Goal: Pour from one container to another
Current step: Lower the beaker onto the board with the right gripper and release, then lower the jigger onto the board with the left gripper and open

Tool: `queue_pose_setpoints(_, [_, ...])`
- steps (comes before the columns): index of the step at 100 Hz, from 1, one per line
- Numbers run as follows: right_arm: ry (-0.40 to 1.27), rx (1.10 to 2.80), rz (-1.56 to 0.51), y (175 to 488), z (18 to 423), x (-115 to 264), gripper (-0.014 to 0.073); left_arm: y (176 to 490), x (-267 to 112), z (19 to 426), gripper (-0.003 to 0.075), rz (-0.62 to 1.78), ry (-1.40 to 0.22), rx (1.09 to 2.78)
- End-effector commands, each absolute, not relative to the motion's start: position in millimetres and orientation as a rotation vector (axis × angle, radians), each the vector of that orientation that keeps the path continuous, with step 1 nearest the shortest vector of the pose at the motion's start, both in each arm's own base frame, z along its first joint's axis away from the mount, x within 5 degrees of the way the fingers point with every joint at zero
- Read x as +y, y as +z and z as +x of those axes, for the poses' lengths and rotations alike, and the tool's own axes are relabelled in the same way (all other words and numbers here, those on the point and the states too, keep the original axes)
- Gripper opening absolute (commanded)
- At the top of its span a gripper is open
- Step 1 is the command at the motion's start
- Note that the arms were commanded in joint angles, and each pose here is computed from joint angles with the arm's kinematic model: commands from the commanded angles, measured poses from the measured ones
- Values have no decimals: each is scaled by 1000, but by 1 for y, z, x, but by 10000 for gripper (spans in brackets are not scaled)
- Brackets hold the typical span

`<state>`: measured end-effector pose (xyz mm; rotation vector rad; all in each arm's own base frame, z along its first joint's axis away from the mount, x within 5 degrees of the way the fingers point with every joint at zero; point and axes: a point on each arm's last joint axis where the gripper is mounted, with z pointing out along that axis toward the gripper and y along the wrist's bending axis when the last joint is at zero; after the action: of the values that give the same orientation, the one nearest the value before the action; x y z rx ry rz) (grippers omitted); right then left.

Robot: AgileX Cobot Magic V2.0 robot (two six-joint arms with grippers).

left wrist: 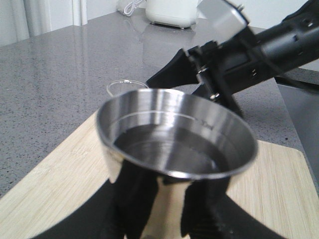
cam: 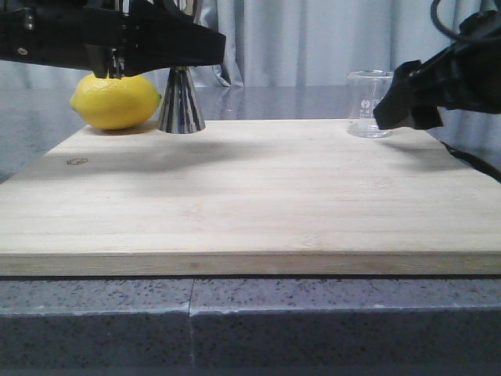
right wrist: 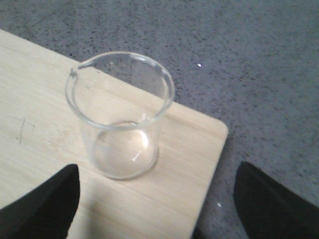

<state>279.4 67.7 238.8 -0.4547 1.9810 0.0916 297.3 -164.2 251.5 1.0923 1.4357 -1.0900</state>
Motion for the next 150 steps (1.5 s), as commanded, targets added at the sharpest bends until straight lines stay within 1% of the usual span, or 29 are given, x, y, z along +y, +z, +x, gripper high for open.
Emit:
queue_pose_setpoints(1, [87,1949,-399,267,267,65,574,286,-166,290,220,1040,-1164,1269])
queue_pose_setpoints(16, [37,2097,-271,276,244,51,574,286,-166,290,220,1040,-1164,1269])
queue_pose_setpoints(32, [9,2154,-193,291,218,40,574,286,-166,290,220,1040,-1164,1269])
queue_pose_setpoints(55, [22,2135,-124,312,188,32,573,286,-166,290,220,1040,-1164,1269])
queue_pose_setpoints(81, [15,2102,-94,325,163,24,573,286,-166,290,220,1040,-1164,1269])
queue_pose_setpoints(98, [15,2084,-85,330,154,22,573,286,-166,290,220,1040,-1164,1269])
queue_pose_setpoints(123, [16,2078,-83,331,152,21,573,285,-166,292,220,1039,-1142,1284])
queue_pose_setpoints(134, [16,2078,-83,331,152,21,573,282,-166,295,220,1030,-1106,1316])
queue_pose_setpoints(150, [16,2078,-83,331,152,21,573,276,-169,305,220,1030,-1124,1319])
